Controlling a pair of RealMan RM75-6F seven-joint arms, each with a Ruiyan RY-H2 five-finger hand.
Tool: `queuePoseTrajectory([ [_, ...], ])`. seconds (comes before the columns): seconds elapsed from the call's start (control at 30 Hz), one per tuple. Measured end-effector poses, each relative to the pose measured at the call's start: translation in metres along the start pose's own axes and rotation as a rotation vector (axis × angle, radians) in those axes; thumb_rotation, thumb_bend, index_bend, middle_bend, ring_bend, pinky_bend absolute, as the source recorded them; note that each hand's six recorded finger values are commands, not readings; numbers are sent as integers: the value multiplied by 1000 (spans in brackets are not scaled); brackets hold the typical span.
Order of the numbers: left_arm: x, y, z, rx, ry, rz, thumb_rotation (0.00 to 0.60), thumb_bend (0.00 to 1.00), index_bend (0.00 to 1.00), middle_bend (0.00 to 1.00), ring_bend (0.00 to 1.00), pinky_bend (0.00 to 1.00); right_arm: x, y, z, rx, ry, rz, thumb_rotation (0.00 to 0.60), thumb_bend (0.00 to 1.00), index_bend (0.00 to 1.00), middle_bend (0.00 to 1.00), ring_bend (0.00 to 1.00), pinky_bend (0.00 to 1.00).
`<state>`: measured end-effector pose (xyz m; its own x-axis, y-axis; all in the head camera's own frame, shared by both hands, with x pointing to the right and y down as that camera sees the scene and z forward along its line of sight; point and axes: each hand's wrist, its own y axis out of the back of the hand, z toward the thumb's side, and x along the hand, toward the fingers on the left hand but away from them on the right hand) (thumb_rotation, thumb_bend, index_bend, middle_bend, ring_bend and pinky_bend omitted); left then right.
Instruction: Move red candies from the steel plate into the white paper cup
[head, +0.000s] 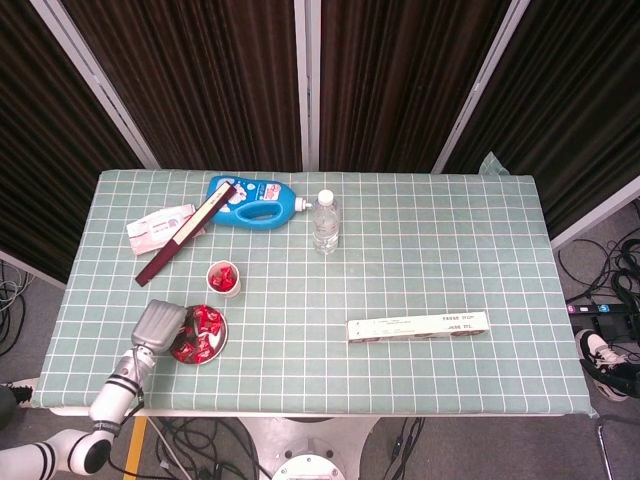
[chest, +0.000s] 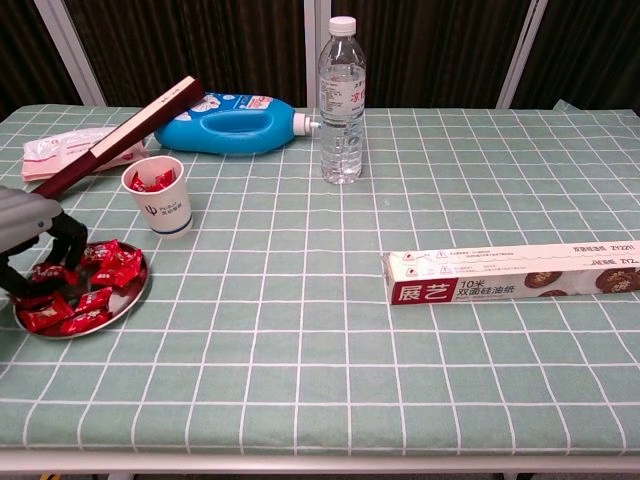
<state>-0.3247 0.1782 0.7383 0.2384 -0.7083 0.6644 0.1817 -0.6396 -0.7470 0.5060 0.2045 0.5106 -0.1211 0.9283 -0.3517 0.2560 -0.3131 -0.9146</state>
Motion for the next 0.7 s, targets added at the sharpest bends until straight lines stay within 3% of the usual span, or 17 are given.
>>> queuePoseTrajectory([
  [0.17, -1, 29, 8, -61, -34, 59, 600, 425, 658, 742, 960, 1000, 1, 0, -1, -2, 0, -2, 600, 28, 0, 138, 0, 365],
  [0.43, 29, 106, 27, -136, -101, 220, 600, 422, 638, 721, 960, 1000, 1, 0, -4, -3, -5, -3, 600, 28, 0, 138, 0, 365],
  [0.53, 44, 119, 33, -148, -110, 224, 600, 422, 627, 704, 958, 1000, 1, 0, -6, -3, -11, -3, 600, 29, 0, 138, 0, 365],
  [0.7, 66, 122, 42, -136, -112, 198, 600, 406, 573, 648, 948, 1000, 0, -1, -9, -2, -21, -2, 600, 28, 0, 138, 0, 365],
])
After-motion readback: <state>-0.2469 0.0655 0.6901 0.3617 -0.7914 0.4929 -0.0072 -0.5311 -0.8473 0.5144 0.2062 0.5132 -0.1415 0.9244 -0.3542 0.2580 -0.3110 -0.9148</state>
